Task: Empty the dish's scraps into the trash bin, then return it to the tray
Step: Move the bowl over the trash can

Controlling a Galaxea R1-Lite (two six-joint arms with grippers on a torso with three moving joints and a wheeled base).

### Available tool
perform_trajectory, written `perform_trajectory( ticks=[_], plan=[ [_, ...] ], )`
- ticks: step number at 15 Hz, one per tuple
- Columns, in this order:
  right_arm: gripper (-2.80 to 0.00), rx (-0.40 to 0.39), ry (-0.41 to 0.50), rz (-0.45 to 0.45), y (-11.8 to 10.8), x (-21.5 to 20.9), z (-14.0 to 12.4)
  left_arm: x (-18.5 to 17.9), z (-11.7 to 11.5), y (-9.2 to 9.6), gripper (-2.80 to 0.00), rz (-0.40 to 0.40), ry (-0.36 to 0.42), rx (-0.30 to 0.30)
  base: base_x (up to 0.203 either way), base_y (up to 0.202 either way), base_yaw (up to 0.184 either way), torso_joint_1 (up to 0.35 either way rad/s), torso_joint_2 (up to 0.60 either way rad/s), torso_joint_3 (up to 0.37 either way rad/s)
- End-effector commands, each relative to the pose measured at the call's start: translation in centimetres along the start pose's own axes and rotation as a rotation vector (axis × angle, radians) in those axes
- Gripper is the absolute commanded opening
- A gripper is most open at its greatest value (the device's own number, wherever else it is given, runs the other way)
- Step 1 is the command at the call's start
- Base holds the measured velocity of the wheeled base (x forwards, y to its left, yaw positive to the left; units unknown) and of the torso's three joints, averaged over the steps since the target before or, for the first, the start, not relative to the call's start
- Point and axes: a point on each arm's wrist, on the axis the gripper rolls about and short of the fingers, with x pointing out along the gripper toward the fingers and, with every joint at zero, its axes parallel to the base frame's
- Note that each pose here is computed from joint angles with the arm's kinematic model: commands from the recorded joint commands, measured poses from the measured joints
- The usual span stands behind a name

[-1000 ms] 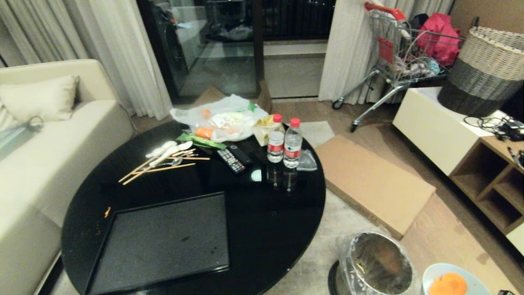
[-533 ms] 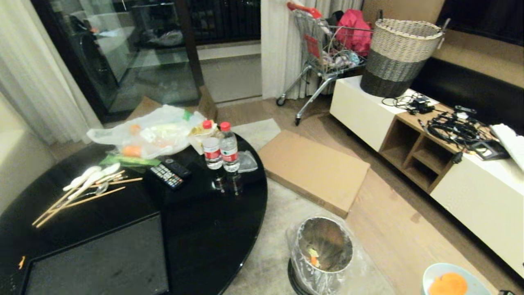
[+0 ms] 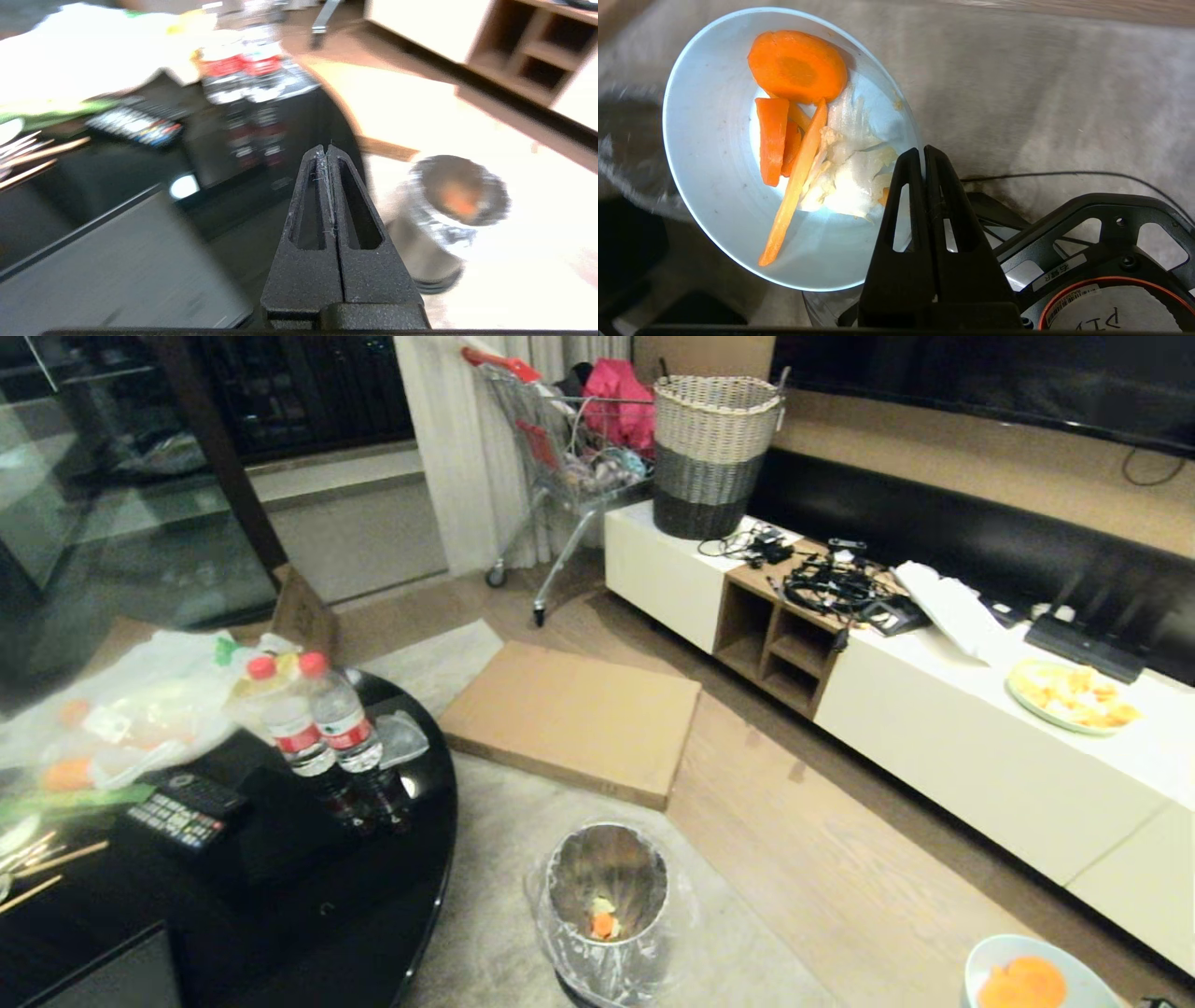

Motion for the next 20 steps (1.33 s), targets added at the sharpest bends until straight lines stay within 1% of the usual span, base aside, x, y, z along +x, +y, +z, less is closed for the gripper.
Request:
perform_trajectory(
  ticks=[1,4,14,20],
  plan=[
    [-2.8,0.005,-0.002,-0.002,0.0,0.01,0.0,0.0,0.0,0.0,-2.8,0.0,-0.001,0.0,0.005,0.013,-0.152,0.002,0.0,0.002],
    [-2.8,0.003,-0.002,-0.002,0.04,0.01,0.02,0.0,0.0,0.0,-2.8,0.0,-0.001,0.0,0.001,0.006,-0.1,0.002,0.01,0.001],
    [-2.8,0.004,-0.003,-0.007,0.0,0.01,0.02,0.0,0.0,0.0,-2.8,0.0,-0.001,0.0,0.0,0.0,0.0,0.0,0.0,0.0],
    [-2.8,0.005,-0.019,-0.005,-0.03,-0.11,0.08,0.0,0.0,0.0,-2.8,0.0,-0.001,0.0,0.0,0.0,0.0,0.0,0.0,0.0]
  ],
)
